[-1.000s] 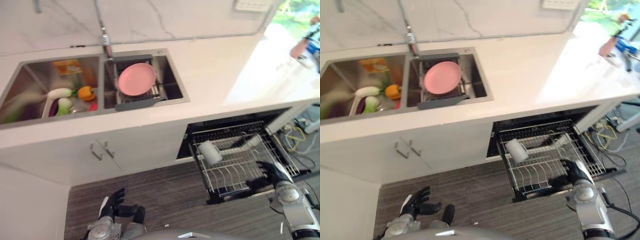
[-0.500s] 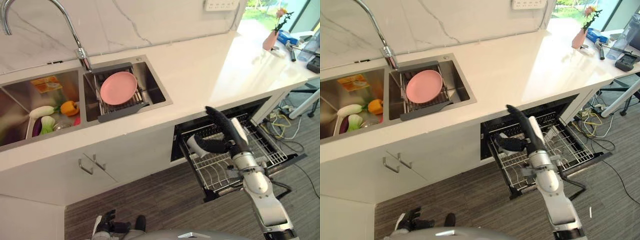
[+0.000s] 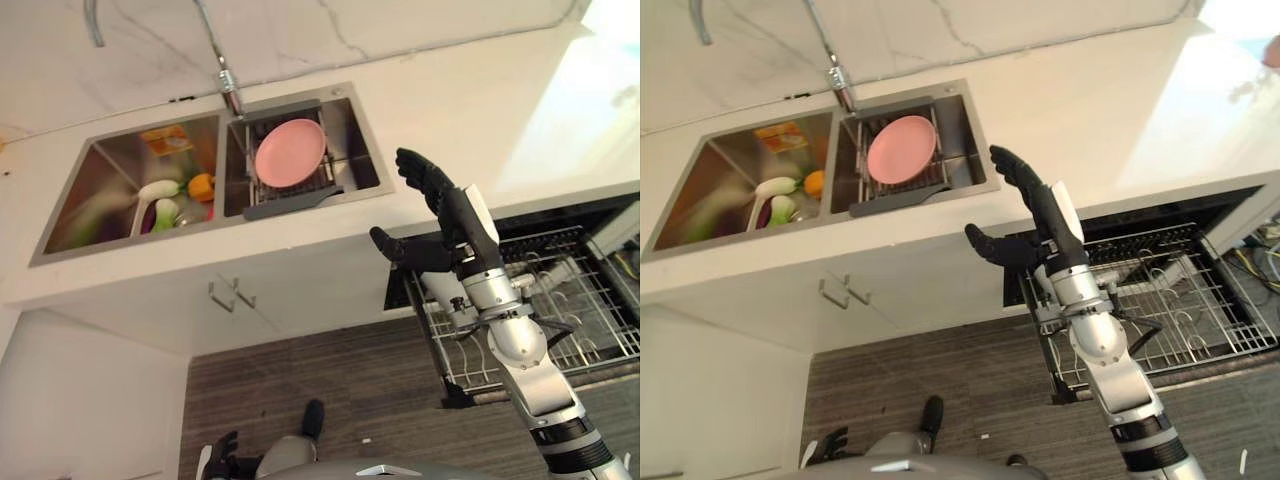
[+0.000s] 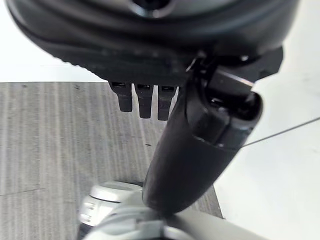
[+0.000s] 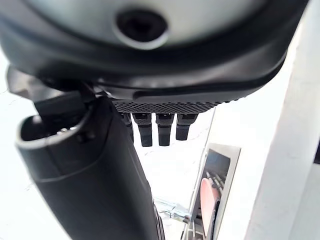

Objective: Place the dishes in the dishwasher.

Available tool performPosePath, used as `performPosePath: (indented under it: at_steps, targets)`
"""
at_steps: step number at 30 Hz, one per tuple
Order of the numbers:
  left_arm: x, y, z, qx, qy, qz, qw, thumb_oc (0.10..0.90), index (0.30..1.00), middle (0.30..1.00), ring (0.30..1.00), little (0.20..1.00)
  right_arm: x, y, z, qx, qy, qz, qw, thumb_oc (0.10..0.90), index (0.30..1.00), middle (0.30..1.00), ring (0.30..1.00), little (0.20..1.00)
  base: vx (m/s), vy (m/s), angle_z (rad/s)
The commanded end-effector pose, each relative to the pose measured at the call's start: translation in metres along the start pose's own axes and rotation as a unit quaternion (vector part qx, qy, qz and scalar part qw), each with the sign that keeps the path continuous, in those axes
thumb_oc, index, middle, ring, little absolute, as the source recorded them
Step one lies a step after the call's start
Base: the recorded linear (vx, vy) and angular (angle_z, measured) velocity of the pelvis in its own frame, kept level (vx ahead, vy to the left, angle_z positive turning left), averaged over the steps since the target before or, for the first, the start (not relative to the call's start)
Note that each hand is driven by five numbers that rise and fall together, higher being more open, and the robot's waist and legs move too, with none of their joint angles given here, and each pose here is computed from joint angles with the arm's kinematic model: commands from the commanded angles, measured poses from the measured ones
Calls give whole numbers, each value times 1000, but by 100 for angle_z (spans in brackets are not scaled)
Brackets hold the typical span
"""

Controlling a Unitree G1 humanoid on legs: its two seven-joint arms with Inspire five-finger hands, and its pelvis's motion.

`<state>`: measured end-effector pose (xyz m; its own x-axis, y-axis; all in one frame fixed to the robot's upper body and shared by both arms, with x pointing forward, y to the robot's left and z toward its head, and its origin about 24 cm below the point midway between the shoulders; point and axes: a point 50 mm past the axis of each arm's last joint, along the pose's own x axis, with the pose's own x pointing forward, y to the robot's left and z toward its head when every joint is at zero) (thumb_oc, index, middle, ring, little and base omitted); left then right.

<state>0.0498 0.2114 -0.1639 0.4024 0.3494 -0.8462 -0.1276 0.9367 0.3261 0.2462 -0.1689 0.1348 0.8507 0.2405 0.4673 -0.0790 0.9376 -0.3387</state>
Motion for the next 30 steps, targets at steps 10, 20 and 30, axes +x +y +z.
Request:
performPosePath:
  at_steps: [10,20,30]
  targets:
    - [6,15,-3,23,30,43,998,800,900,900,900,900,13,-13,60,-12,-167,-60,984,800,900,900,900,900,228,99,9]
    - [14,13,30,44,-23,42,998,800,900,900,900,900,6,-6,60,67,-191,-73,977,800,900,900,900,900,147,201,6]
    - [13,6,21,70,6,39,997,800,900,900,900,900,1,-5,54,79,-175,-45,980,800,900,900,900,900,88,147,-3]
